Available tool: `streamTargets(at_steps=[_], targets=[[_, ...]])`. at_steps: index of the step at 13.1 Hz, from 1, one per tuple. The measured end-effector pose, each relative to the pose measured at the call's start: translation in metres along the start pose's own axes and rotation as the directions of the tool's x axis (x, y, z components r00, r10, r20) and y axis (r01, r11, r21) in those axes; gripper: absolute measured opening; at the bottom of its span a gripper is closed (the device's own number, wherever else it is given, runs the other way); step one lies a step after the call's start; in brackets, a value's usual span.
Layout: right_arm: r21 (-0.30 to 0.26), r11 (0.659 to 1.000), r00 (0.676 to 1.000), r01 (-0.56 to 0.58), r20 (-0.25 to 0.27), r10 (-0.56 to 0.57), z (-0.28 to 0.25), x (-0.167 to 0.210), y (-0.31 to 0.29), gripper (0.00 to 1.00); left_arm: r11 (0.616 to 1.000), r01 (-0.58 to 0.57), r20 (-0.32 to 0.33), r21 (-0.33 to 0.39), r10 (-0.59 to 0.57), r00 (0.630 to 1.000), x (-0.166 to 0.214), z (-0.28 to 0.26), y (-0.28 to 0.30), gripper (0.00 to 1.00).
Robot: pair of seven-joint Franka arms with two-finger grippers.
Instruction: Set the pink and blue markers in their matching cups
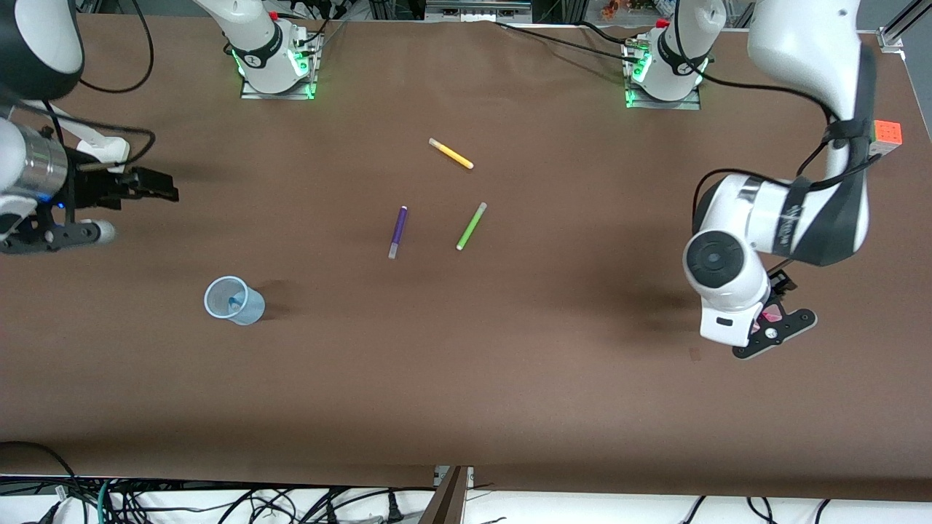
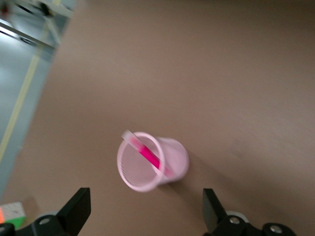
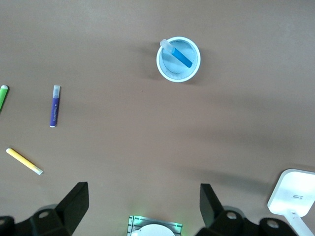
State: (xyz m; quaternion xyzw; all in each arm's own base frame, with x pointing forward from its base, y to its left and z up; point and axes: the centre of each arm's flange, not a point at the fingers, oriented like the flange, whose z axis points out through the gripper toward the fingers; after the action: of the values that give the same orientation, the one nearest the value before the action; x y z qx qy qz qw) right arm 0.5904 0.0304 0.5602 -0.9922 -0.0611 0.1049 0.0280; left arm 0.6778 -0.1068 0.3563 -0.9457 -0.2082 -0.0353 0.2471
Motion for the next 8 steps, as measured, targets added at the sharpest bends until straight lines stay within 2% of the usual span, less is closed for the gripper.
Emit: streamTargets(at_steps=[1, 3, 5, 7, 8], targets=[[-0.001, 1.0, 1.0, -0.012, -0.022, 0.012, -0.005, -0.013, 0.005, 1.0, 0.998, -0.024, 0.046, -0.066, 0.027, 0.999, -0.006, -0.01, 0.005, 1.0], [0.0, 1.0, 0.997, -0.031, -0.064, 0.031, -0.023, -0.038, 0.013, 1.0, 0.986, -0.068, 0.134, -0.153, 0.088, 0.987, -0.02, -0.028, 0.012, 1.0], [-0.016, 0.999, 0.995, -0.039, -0.096, 0.037, -0.039, -0.056, 0.016, 1.0, 0.958, -0.106, 0.227, -0.268, 0.169, 0.959, -0.022, -0.055, -0.005, 1.0], [-0.033, 0.998, 0.995, -0.049, -0.092, 0.046, -0.041, -0.06, 0.021, 1.0, 0.912, -0.149, 0.275, -0.381, 0.266, 0.924, -0.007, -0.083, -0.057, 1.0], [-0.034, 0.998, 0.995, -0.051, -0.086, 0.048, -0.039, -0.059, 0.023, 1.0, 0.888, -0.179, 0.267, -0.423, 0.311, 0.912, 0.002, -0.095, -0.087, 1.0]])
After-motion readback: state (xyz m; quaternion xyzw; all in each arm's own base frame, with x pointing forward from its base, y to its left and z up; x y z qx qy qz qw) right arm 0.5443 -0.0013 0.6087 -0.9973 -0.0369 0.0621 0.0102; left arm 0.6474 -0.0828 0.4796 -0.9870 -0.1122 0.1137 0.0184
